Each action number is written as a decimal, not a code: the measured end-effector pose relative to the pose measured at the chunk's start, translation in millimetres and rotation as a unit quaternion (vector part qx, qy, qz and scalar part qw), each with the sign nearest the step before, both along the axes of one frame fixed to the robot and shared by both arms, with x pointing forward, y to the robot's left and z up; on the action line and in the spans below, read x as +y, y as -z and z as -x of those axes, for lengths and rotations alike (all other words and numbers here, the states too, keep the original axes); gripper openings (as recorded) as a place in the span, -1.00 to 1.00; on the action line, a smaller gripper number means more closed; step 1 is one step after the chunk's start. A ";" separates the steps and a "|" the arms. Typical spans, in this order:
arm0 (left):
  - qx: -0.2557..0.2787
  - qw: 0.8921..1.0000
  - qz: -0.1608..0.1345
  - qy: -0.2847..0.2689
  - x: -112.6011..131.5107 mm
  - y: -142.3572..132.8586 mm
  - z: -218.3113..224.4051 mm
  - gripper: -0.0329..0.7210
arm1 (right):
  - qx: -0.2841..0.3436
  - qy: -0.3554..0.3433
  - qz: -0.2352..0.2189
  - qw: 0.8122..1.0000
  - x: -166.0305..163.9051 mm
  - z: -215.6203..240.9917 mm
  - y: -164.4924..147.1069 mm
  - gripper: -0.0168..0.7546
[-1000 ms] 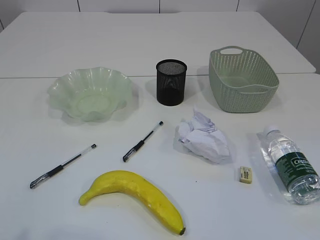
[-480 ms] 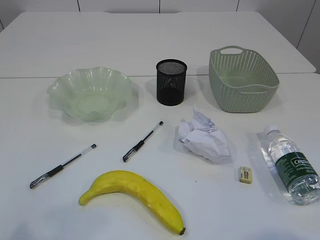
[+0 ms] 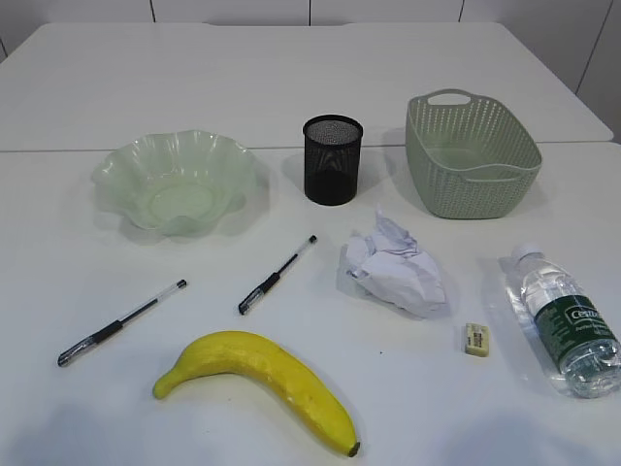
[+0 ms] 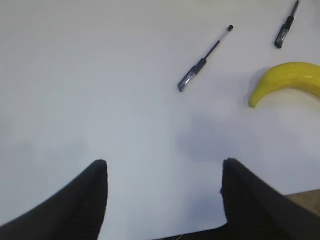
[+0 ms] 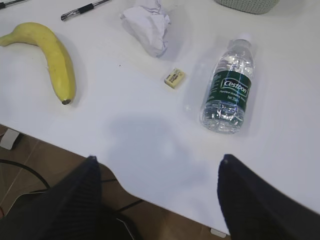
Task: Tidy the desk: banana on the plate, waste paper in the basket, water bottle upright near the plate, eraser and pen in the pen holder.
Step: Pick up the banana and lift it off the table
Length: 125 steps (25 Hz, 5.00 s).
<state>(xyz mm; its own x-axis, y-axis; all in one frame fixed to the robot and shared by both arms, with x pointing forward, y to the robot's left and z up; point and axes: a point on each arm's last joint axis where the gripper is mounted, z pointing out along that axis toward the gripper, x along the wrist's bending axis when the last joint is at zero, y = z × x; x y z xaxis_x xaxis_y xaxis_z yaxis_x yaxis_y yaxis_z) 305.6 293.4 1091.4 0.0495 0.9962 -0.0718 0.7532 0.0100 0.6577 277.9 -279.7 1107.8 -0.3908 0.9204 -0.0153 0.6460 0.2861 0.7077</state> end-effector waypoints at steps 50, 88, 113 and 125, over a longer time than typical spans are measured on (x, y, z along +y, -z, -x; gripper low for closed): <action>0.106 0.989 0.006 0.100 -13.9 21.9 -125.4 0.38 | 0.095 -0.002 0.006 0.995 29.2 -99.3 -22.6 0.43; 0.009 0.875 -0.157 0.457 -158.0 74.3 -186.5 0.35 | 0.111 -0.006 0.007 0.994 29.5 -96.6 -21.1 0.43; 0.019 0.785 -0.175 0.594 -206.3 128.9 -201.8 0.43 | 0.121 -0.008 0.011 0.993 29.2 -95.0 -20.1 0.43; 0.038 0.776 -0.176 0.604 -209.7 148.7 -204.9 0.48 | 0.127 -0.008 0.013 0.992 29.0 -94.0 -19.5 0.43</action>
